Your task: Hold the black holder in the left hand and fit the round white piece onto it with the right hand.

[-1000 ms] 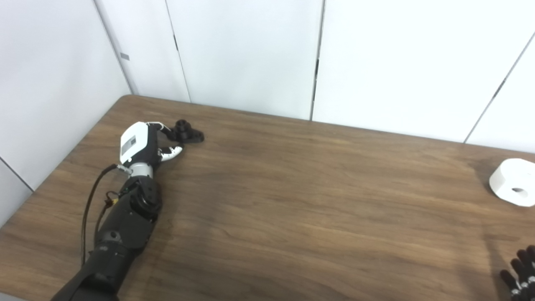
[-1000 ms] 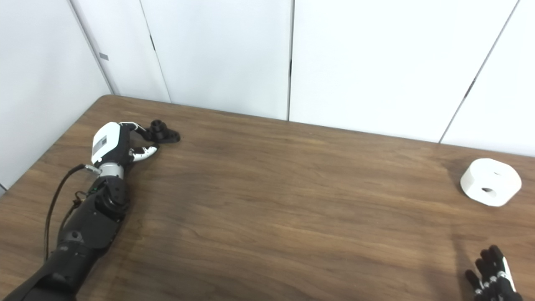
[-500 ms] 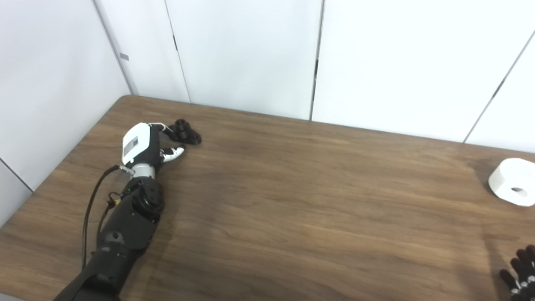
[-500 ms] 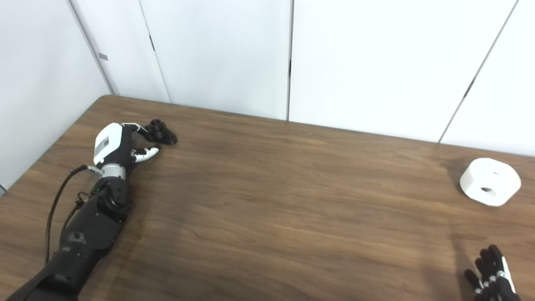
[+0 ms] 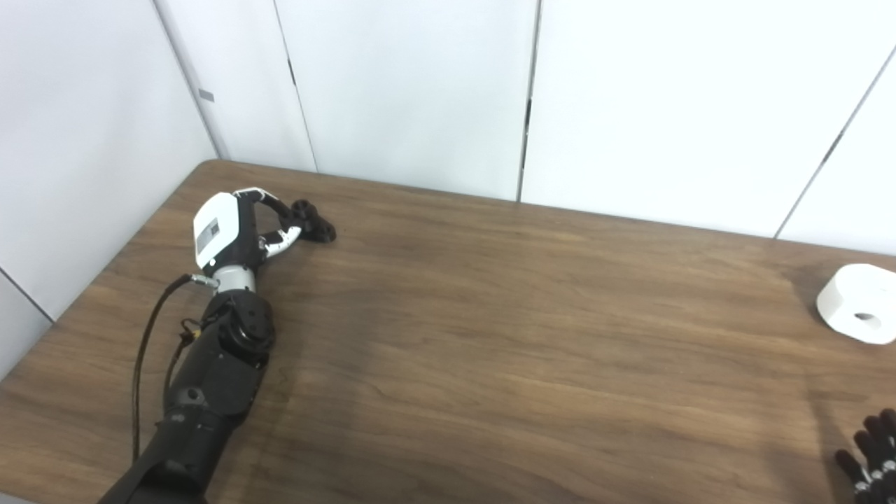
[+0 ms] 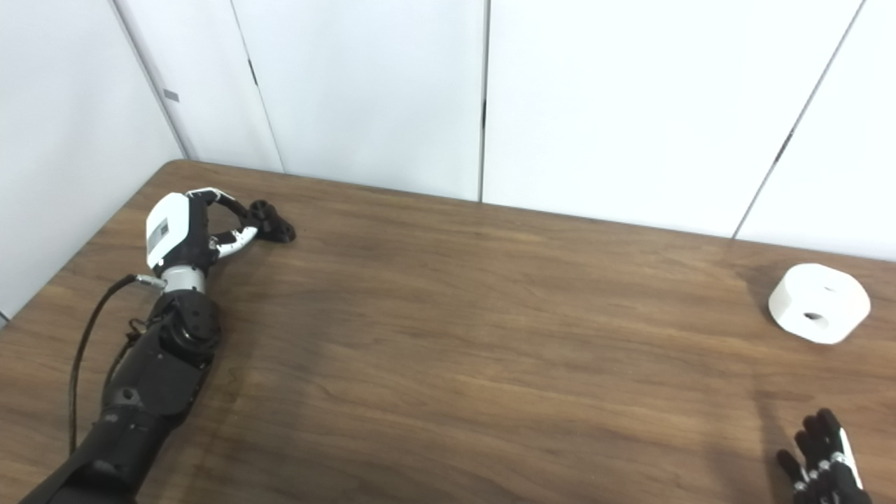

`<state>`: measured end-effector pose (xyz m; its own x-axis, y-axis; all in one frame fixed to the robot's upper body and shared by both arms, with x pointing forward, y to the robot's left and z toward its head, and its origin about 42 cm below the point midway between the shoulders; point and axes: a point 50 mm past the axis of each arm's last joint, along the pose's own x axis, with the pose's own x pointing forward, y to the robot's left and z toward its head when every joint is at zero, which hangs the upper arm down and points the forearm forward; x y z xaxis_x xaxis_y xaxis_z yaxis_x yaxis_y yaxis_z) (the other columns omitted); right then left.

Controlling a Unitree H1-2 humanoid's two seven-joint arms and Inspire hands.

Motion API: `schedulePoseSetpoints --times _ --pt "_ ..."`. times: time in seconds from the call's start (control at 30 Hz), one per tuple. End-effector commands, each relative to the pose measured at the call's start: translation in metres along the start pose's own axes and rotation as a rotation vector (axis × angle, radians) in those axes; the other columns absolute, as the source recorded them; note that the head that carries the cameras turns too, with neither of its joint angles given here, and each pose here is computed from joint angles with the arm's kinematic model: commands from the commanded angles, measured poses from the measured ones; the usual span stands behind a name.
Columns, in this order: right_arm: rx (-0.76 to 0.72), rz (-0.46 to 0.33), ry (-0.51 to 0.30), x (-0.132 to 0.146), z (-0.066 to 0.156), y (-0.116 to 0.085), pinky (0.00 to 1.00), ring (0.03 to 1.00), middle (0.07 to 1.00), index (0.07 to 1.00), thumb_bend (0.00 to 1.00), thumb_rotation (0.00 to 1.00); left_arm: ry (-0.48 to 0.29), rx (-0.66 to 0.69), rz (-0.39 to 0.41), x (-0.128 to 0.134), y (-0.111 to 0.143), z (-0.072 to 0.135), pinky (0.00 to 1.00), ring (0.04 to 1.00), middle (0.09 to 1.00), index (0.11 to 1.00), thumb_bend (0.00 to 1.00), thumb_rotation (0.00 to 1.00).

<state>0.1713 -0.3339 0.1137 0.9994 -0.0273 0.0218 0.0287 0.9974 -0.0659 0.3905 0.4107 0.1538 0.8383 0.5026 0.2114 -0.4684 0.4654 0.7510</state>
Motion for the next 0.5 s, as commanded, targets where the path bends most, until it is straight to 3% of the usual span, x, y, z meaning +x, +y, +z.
schedulePoseSetpoints --times 0.0,0.13,0.37,0.47 --pt "-0.017 0.002 0.077 -0.005 -0.009 -0.005 1.00 1.000 1.000 1.000 0.65 1.00 -0.071 -0.010 0.077 0.024 0.027 0.020 0.71 0.816 0.766 0.644 0.98 0.23" --pt "-0.011 -0.004 0.072 -0.005 -0.009 -0.005 1.00 1.000 1.000 1.000 0.63 1.00 -0.059 0.006 0.067 0.029 0.031 0.020 0.79 0.857 0.808 0.718 1.00 0.27" --pt "-0.019 0.000 0.072 -0.007 -0.008 -0.005 1.00 1.000 1.000 1.000 0.64 1.00 -0.037 0.050 0.025 0.035 0.032 0.020 0.83 0.876 0.831 0.743 1.00 0.27" --pt "-0.015 -0.004 0.076 -0.007 -0.008 -0.005 1.00 1.000 1.000 1.000 0.64 1.00 -0.018 0.091 -0.033 0.039 0.031 0.020 0.93 0.930 0.879 0.785 1.00 0.30"
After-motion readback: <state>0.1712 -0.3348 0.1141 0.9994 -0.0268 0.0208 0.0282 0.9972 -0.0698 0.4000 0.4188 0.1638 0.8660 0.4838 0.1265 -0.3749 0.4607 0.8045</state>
